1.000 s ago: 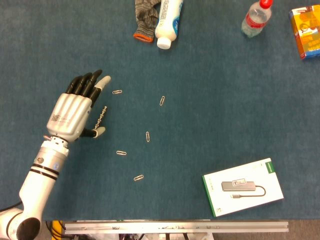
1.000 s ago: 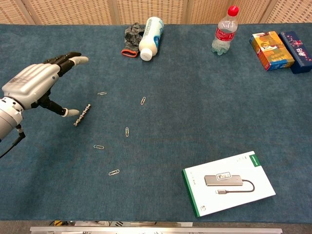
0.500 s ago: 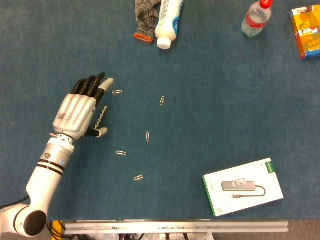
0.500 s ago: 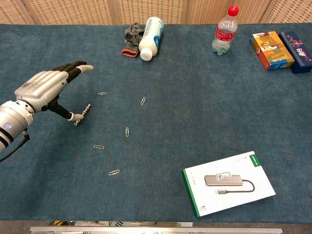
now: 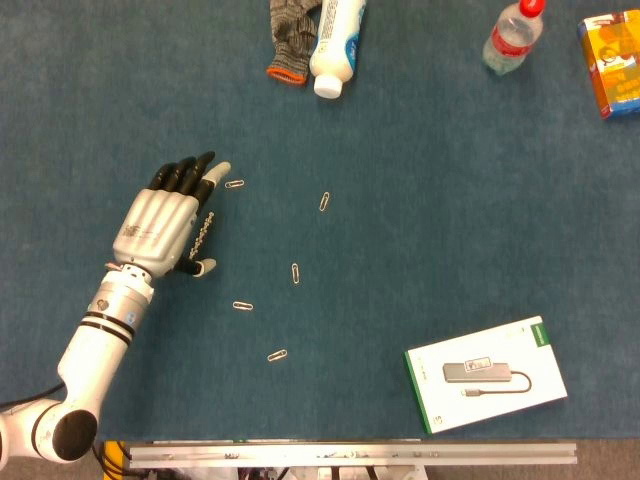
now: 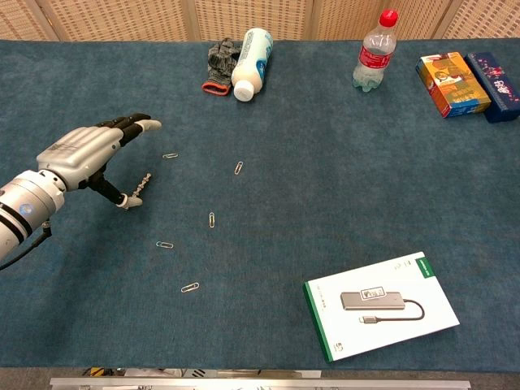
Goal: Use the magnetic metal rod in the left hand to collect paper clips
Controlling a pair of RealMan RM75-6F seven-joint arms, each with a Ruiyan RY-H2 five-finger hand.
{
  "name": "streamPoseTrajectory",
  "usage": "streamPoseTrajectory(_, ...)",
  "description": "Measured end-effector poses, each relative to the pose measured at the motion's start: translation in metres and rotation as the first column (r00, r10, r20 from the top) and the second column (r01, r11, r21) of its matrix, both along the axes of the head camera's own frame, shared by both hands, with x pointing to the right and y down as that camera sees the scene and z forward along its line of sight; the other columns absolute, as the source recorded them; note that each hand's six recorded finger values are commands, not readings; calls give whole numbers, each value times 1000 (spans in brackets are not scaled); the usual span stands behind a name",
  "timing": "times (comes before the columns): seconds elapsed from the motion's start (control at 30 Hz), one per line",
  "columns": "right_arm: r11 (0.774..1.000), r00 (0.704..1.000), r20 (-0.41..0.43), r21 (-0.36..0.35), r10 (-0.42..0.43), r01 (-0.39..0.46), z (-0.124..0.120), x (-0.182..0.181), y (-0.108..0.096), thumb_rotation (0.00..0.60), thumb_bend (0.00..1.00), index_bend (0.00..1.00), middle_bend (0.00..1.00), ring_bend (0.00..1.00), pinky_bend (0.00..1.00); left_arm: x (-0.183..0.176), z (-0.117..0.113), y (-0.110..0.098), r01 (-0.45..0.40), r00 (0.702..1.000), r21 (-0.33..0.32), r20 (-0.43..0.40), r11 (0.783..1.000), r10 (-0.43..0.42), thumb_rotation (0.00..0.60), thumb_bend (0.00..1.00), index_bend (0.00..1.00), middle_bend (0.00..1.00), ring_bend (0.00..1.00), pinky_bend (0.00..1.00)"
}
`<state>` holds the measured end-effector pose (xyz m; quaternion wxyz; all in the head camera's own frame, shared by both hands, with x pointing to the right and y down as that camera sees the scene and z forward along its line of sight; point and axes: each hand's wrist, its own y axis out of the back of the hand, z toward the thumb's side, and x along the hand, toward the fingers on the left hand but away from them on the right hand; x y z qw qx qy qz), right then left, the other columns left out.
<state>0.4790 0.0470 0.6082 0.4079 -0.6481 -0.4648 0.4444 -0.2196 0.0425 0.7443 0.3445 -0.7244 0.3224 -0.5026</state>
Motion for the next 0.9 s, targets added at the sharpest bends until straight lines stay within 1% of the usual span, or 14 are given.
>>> streamPoseTrajectory(0.2,1000,1000,3,-7,3,-2,2,0,1,600,122,361,387,289,438,3,6,1,-10,1000,-17,9,1000,10,600,0,0,0,0,80)
streamPoseTrajectory(0.6,1000,1000,8,-11,2,-2,5,-4,0,600,122,361,387,289,438,3,14,-2,5,1000,-29,20,1000,-5,600,0,0,0,0,80)
streamPoseTrajectory(0.9,1000,1000,9,-12,5,-5,7,-4,1,600,122,362,387,289,438,2,21,-5,13,998,-8,54,1000,-12,600,0,0,0,0,80)
